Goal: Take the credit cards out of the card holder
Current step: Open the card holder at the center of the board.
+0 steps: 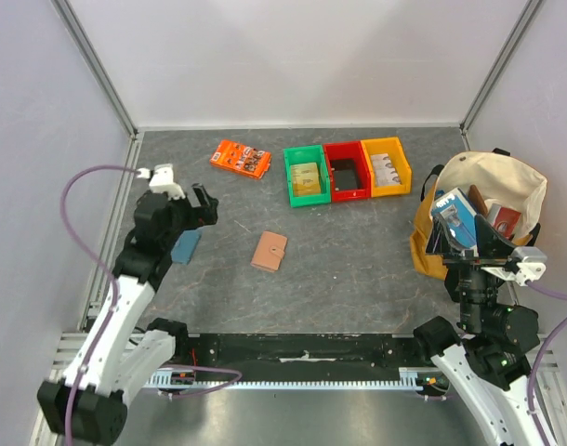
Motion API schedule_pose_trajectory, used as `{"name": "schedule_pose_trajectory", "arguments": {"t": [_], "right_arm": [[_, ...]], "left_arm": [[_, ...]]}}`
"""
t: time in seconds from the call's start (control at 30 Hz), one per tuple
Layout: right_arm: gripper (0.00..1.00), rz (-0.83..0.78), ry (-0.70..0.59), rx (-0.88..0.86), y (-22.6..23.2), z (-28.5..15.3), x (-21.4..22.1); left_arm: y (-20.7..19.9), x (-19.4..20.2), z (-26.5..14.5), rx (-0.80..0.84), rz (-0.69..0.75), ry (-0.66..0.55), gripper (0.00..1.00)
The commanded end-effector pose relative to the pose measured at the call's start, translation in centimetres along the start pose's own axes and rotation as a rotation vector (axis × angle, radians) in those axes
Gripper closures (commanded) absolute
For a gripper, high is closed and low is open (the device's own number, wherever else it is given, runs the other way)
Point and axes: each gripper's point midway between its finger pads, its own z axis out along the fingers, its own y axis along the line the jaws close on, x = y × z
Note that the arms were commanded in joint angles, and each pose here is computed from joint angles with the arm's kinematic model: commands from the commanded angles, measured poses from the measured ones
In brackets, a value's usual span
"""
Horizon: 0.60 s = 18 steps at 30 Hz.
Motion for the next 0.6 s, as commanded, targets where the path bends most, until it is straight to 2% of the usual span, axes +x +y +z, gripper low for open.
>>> {"name": "schedule_pose_trajectory", "arguments": {"t": [0.0, 0.17, 0.27, 0.4, 0.57], "right_arm": [[0.02, 0.015, -0.016, -0.024, 0.4, -0.2, -1.1], [0.02, 0.025, -0.01, -0.04, 0.7, -0.2, -0.8], [0.02, 0.027, -0.005, -0.053, 1.0, -0.2, -0.6], [0.02, 0.029, -0.002, -0.062, 1.1, -0.2, -0.6], [0.02, 0.027, 0.002, -0.075, 1.4, -0.3, -0.4]], "left_arm": [[-4.2, 5.2, 1.6, 0.173, -0.132, 0.33, 0.01], [-7.2, 11.2, 3.3, 0.273, -0.21, 0.618, 0.01], [-8.3, 14.1, 4.0, 0.271, -0.218, 0.73, 0.01], [-9.7, 16.8, 5.0, 0.279, -0.223, 0.797, 0.05], [-10.4, 18.8, 5.9, 0.28, -0.214, 0.832, 0.21]]}}
